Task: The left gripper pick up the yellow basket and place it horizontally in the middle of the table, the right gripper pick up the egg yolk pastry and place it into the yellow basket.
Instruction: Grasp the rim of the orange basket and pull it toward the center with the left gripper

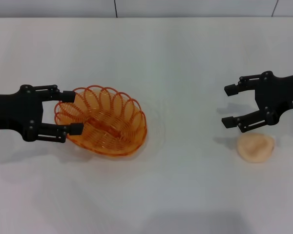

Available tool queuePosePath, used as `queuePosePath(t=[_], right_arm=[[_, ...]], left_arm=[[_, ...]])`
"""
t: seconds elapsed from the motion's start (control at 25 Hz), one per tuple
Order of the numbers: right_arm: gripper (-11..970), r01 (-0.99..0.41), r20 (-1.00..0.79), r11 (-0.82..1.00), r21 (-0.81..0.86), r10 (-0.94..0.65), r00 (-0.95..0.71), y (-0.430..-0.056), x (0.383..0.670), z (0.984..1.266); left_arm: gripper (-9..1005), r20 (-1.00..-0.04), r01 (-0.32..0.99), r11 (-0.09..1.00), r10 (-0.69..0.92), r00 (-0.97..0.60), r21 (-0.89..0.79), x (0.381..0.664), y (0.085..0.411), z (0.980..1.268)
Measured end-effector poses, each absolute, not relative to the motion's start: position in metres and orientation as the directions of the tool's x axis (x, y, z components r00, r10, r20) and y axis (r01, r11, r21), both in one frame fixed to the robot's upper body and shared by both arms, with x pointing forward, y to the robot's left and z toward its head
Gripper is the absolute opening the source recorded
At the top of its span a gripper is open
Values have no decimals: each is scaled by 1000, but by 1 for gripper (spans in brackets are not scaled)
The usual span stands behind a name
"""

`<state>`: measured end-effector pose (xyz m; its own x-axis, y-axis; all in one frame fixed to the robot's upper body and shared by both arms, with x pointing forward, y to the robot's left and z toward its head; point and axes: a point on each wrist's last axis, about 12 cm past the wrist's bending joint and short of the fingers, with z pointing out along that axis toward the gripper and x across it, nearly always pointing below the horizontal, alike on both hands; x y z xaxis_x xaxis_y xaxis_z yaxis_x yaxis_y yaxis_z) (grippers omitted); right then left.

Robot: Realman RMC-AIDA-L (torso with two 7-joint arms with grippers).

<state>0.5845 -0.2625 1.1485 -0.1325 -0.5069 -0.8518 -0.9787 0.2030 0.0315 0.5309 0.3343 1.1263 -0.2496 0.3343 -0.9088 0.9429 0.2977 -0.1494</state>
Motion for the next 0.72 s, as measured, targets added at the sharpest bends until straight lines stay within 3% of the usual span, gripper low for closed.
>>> queuePosePath(t=[0.72], right_arm=[[857, -981, -858, 193, 31, -497, -125, -262, 582, 1148]], left_arm=[[860, -900, 931, 312, 325, -290, -188, 531, 334, 1127]])
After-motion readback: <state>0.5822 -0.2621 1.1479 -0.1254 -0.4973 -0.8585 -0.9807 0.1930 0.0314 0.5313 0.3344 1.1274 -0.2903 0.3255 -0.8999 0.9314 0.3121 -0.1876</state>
